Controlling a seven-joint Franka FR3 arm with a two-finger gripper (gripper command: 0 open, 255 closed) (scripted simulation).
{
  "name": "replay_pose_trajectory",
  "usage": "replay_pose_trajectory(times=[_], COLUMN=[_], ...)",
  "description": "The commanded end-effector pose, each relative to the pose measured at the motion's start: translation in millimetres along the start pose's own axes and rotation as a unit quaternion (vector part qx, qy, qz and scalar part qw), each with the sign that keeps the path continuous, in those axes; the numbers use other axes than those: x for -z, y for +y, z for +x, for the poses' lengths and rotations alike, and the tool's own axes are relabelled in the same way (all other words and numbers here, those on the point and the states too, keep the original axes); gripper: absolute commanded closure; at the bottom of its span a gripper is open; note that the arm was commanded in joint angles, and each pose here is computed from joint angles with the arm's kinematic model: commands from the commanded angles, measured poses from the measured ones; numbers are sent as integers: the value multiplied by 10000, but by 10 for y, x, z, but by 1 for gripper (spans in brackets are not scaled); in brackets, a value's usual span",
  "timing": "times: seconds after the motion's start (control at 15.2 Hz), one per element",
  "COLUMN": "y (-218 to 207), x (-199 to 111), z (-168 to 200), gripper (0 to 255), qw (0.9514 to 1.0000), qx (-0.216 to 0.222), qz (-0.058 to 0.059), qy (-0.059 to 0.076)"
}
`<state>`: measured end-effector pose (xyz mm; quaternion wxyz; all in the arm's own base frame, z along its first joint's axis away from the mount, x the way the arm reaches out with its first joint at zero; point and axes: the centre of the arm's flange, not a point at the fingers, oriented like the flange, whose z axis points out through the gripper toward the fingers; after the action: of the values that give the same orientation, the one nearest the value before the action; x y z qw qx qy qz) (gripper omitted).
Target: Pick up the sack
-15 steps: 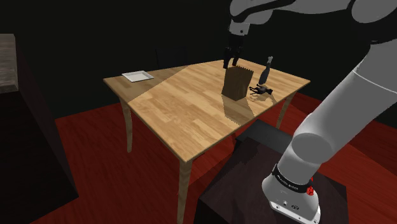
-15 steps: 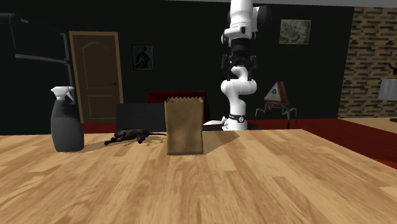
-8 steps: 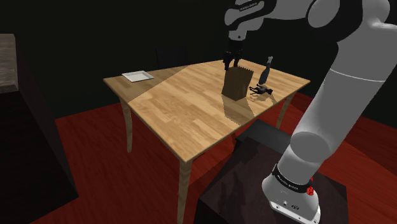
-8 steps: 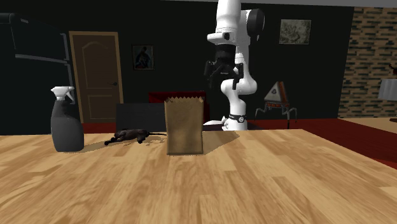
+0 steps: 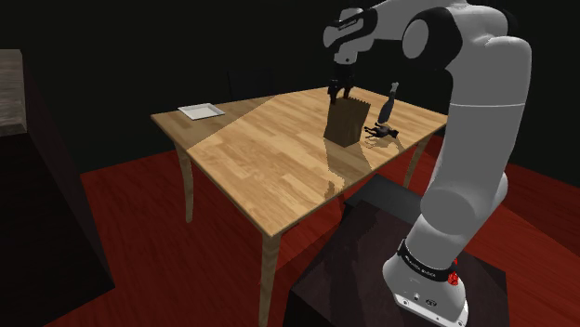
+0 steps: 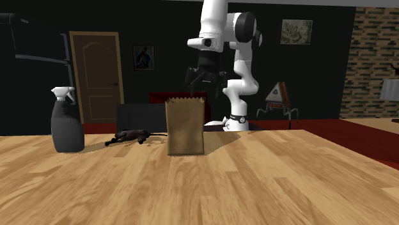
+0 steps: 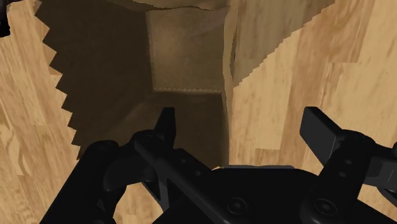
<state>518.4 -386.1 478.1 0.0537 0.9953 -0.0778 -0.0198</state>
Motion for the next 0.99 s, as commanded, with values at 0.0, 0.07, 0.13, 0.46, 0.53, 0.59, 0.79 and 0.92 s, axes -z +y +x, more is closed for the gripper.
replay_pose_trajectory(times=[0.0,0.07,0.13,0.46,0.53,0.59,0.79,0.92], y=[53,48,42,21,22,22,23,23], x=[-102,-155,-207,-395,-402,-401,-400,-400], z=[20,21,23,29,30,34,36,36], gripper=[0,0,0,0,255,255,255,255], qw=[10000,10000,10000,10000,10000,10000,10000,10000], qx=[-12,-12,-12,-12,-12,-12,-12,-12], qz=[-17,-17,-17,-17,-18,-17,-17,-17], qy=[-8,-8,-8,-8,-8,-8,-8,-8])
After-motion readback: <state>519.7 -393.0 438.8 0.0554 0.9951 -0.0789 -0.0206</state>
